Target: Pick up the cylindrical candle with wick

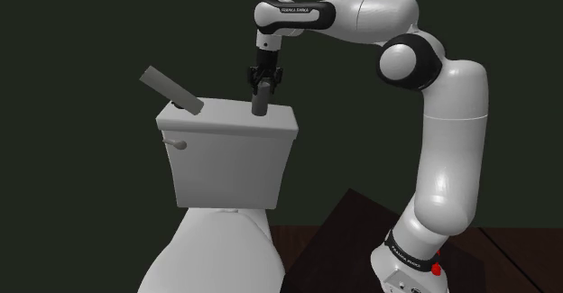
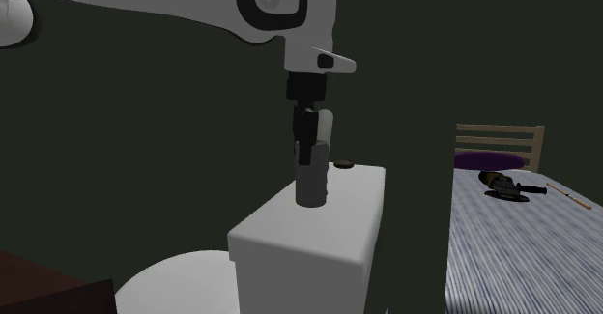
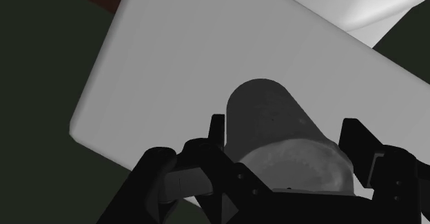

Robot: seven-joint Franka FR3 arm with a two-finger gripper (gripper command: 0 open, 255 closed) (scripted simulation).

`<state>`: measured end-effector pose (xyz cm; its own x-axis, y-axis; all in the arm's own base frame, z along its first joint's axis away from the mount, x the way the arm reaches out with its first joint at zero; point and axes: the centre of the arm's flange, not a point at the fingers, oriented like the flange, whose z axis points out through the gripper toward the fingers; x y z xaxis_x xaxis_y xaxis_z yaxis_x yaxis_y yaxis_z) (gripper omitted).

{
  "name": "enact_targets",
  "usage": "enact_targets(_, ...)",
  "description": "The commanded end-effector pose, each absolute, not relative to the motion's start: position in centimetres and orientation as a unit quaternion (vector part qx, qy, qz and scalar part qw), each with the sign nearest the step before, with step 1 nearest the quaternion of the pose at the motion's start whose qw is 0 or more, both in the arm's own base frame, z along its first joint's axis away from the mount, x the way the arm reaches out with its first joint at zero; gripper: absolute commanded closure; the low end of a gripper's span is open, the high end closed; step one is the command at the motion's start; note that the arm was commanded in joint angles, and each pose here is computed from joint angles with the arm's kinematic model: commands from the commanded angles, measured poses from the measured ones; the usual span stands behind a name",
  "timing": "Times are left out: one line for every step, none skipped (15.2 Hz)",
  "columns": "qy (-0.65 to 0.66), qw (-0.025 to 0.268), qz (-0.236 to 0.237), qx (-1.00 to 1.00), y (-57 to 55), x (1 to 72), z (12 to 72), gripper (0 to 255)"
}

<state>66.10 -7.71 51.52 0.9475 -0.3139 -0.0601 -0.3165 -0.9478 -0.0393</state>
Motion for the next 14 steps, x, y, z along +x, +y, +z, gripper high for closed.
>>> enact_targets(0.160, 0.024, 0.028, -0.986, -7.7, 66.1, 51.4, 255)
enact_targets(0.160, 0.024, 0.028, -0.986, -7.7, 66.1, 51.3, 255)
enact_targets(0.160, 0.024, 0.028, -0.986, -7.6, 66.1, 51.4, 255)
enact_targets(0.160, 0.024, 0.028, -0.986, -7.6, 66.1, 52.0, 255)
enact_targets(0.160, 0.024, 0.028, -0.986, -7.6, 66.1, 52.5, 255)
enact_targets(0.160, 0.024, 0.028, -0.986, -7.6, 66.1, 53.0, 255)
enact_targets(0.160, 0.024, 0.028, -0.986, -7.6, 66.1, 53.5, 255)
enact_targets(0.160, 0.024, 0.028, -0.986, -7.6, 66.1, 54.1, 255)
enact_targets(0.160, 0.024, 0.028, -0.986, -7.6, 66.1, 54.6, 255)
enact_targets(0.160, 0.024, 0.028, -0.986, -7.6, 66.1, 55.1, 255)
enact_targets(0.160, 0.024, 0.028, -0.986, -7.6, 66.1, 55.7, 255)
enact_targets(0.160, 0.024, 0.028, -0.986, -7.6, 66.1, 56.2, 255)
enact_targets(0.160, 0.024, 0.028, -0.986, -7.6, 66.1, 56.7, 255)
enact_targets(0.160, 0.024, 0.028, -0.986, -7.6, 66.1, 57.2, 255)
